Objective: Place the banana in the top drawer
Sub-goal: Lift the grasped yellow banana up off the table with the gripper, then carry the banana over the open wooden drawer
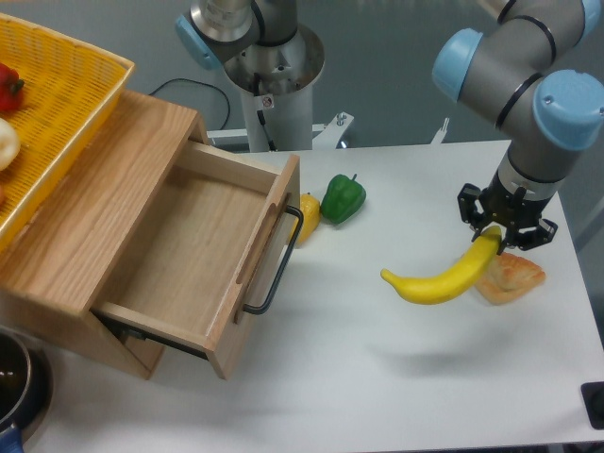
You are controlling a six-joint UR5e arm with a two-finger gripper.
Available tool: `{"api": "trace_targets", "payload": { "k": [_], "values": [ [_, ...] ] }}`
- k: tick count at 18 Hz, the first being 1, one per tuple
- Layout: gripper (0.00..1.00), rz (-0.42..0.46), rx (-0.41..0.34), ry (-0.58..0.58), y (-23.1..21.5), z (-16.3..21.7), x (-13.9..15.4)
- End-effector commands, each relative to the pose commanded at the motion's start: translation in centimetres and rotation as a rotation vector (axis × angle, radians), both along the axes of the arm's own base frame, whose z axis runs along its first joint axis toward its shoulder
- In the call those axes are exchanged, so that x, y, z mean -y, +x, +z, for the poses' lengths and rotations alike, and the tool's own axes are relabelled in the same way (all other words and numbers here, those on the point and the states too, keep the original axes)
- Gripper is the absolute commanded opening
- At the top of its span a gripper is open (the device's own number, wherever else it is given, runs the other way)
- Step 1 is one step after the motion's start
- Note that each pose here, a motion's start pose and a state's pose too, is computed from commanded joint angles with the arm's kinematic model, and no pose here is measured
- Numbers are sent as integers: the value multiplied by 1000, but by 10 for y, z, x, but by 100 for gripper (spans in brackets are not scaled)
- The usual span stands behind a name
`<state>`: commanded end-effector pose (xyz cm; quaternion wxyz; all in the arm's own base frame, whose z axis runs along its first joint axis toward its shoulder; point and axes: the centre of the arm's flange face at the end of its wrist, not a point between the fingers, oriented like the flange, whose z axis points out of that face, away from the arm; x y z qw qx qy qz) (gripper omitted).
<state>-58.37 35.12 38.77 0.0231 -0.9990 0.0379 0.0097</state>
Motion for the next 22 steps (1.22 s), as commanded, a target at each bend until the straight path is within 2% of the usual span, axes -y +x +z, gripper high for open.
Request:
{"api": "trace_targets", "payload": {
  "k": [10, 19, 22],
  "values": [
    [17, 23, -12, -2, 21, 49, 14],
    [17, 40, 13, -10, 79, 122, 40],
    [17, 80, 23, -13, 97, 134, 39]
  ]
}}
